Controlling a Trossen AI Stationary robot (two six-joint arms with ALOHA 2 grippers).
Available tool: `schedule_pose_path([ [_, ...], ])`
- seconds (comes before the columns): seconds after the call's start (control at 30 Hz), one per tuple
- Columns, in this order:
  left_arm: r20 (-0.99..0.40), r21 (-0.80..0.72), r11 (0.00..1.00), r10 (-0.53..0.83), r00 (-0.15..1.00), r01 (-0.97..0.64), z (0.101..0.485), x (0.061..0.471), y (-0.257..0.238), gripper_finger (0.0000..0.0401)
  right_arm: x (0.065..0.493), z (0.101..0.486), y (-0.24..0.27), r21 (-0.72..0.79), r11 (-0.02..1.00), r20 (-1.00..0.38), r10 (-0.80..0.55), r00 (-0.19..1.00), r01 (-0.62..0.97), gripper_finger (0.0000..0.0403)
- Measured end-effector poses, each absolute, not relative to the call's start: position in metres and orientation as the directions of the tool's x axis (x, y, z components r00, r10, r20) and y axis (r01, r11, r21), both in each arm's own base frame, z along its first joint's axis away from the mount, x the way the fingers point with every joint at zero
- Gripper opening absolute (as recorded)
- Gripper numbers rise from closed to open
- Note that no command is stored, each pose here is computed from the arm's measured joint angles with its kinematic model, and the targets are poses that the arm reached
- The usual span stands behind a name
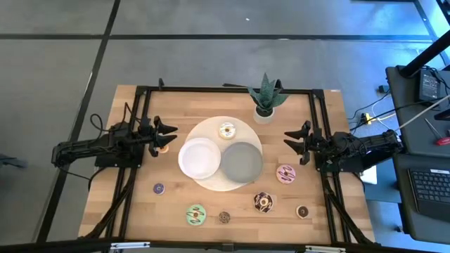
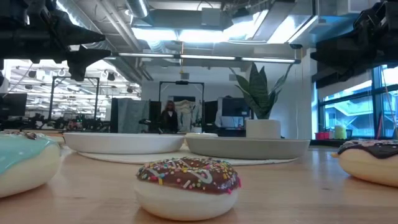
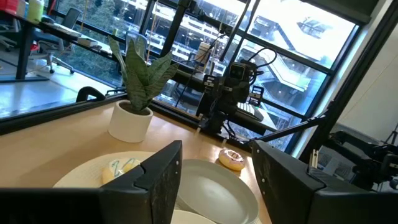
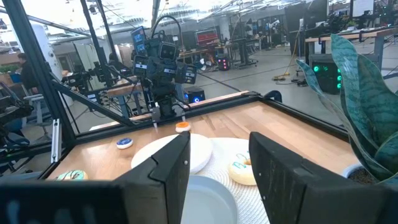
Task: Pick & Place donuts
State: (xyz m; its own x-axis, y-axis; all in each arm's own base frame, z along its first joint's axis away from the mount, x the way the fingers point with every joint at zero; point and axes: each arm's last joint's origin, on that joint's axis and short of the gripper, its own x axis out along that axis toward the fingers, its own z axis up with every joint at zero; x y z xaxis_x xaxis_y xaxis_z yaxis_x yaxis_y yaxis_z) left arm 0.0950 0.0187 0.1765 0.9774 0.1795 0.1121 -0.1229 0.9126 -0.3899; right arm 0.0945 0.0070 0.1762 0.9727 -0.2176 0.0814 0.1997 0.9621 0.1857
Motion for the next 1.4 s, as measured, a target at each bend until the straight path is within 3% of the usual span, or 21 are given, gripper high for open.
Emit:
schedule_pose_path([
  [0.6,0.112,-0.39,0.913,0.179,0.977,-0.123,0.1765,0.095,0.0187,0.0189,0.0945,0.1763,0.0071,0.186,0.962,0.082,-0.217,0.973,0.199,0.0165],
  [0.9,0.112,-0.396,0.899,0.251,0.962,-0.188,0.1765,0.0945,0.0208,0.0189,0.0952,0.1727,0.0083,0.301,0.941,0.047,-0.177,0.983,0.155,0.0167],
  [1.1,0.11,-0.366,0.876,0.377,0.92,-0.315,0.1764,0.0934,0.0245,0.0189,0.0947,0.1733,0.0062,0.253,0.94,0.051,-0.249,0.967,0.228,0.0213],
  [1.4,0.11,-0.364,0.873,0.386,0.916,-0.324,0.1764,0.0932,0.0248,0.019,0.0951,0.1728,0.0066,0.25,0.944,0.047,-0.235,0.971,0.217,0.0276],
])
